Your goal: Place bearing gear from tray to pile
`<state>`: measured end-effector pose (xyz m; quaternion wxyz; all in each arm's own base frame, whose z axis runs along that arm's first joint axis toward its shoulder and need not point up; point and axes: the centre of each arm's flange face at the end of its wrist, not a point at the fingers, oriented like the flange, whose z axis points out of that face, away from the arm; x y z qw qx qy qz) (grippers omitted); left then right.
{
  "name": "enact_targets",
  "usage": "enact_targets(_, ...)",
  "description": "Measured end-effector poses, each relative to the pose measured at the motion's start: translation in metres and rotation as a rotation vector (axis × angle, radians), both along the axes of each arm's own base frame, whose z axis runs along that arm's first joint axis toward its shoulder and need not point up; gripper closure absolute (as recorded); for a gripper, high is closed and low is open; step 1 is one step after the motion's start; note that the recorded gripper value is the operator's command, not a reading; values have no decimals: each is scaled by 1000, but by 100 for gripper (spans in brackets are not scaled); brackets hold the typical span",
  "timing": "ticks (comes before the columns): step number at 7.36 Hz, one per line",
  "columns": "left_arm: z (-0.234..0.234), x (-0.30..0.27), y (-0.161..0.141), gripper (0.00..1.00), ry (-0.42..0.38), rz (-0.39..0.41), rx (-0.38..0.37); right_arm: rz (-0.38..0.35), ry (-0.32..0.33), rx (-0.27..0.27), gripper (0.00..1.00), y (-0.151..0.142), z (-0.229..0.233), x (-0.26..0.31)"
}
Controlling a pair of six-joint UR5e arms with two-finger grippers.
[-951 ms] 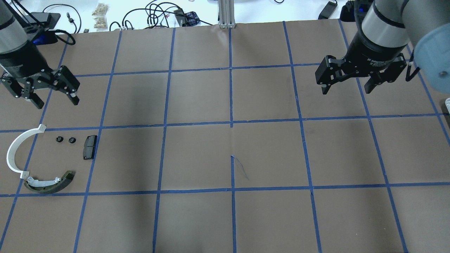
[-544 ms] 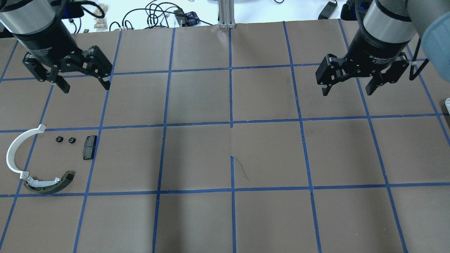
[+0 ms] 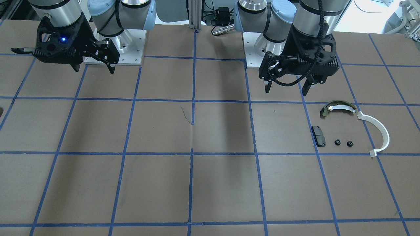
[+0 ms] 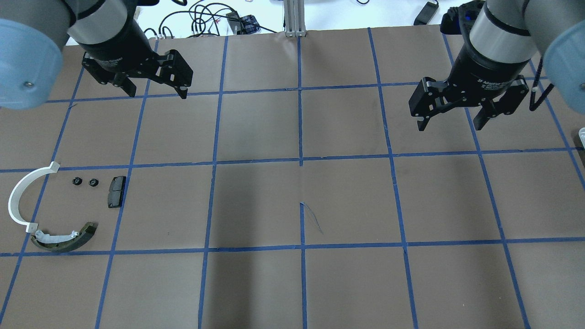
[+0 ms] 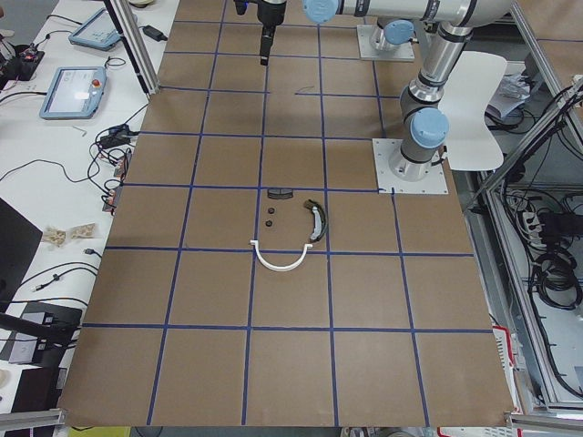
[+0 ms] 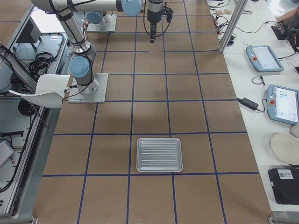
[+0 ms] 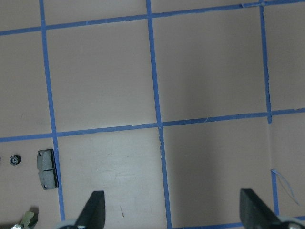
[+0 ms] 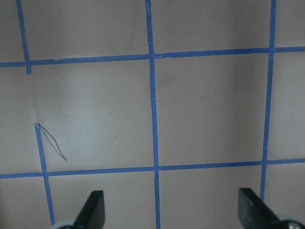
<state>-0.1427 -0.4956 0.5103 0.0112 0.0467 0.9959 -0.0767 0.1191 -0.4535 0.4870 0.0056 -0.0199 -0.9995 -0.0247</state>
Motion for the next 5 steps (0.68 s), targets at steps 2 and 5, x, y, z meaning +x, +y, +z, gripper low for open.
enact_targets(2, 2, 4, 16, 0, -7, 3, 65, 1, 1, 0, 0, 0, 0, 0)
enact_targets(5, 0, 5, 22, 0, -5, 5, 91, 3, 2, 0, 0, 0, -1, 0)
